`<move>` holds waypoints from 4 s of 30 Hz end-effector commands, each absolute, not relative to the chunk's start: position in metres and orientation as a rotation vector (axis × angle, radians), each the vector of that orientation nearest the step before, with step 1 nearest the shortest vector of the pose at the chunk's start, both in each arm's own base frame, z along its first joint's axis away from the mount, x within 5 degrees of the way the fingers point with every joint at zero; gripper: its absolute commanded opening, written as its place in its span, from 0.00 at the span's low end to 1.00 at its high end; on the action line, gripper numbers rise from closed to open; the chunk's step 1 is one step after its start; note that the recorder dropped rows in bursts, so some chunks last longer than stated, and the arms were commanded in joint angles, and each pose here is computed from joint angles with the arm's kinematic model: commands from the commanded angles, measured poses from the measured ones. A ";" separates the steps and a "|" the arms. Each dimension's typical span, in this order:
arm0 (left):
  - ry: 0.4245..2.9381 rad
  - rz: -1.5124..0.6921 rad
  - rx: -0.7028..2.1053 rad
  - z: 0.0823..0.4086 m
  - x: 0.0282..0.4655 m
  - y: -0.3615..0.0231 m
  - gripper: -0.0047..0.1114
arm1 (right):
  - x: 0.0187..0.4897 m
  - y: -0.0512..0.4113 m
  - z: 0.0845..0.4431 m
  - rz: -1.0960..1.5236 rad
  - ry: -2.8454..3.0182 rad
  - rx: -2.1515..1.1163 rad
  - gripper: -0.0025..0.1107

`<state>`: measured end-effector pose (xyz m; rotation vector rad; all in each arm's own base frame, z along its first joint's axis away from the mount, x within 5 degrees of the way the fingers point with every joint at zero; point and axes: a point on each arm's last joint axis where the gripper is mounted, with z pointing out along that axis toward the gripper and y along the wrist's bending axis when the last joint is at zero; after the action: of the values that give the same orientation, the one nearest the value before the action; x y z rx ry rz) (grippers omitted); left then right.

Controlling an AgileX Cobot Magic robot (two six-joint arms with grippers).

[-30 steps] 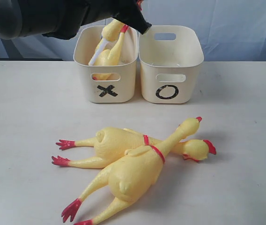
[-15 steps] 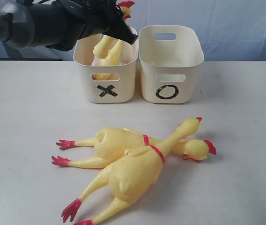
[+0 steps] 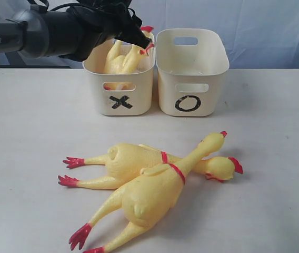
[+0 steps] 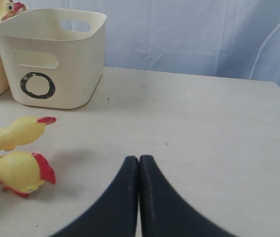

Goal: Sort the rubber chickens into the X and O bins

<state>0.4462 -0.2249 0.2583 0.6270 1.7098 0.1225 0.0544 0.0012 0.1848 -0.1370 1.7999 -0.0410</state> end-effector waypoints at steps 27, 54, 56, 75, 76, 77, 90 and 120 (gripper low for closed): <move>1.782 0.211 0.394 0.304 0.423 -0.191 0.54 | 0.054 0.001 0.185 -0.042 1.788 -0.130 0.03; 1.846 0.361 0.370 0.343 0.302 -0.113 0.30 | 0.054 0.001 0.185 -0.042 1.788 -0.130 0.03; 1.837 0.355 0.366 0.345 0.285 -0.104 0.30 | 0.054 0.001 0.185 -0.042 1.788 -0.130 0.03; 1.561 0.095 0.240 0.334 0.110 -0.019 0.30 | 0.054 0.001 0.185 -0.042 1.788 -0.130 0.03; 1.545 0.090 0.232 0.333 0.105 -0.016 0.30 | 0.054 0.001 0.185 -0.042 1.788 -0.130 0.03; 1.510 0.078 0.214 0.332 0.094 -0.010 0.30 | 0.054 0.001 0.185 -0.042 1.788 -0.130 0.03; 1.373 0.033 0.146 0.313 0.055 0.011 0.30 | 0.056 0.006 0.211 0.361 1.510 0.203 0.03; 1.341 0.025 0.128 0.315 0.049 0.015 0.30 | 0.058 0.017 0.258 0.557 1.666 0.250 0.03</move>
<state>0.0495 0.0141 0.3163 0.1378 1.3393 0.0290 0.0549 0.0138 0.2499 0.3149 1.5796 0.5965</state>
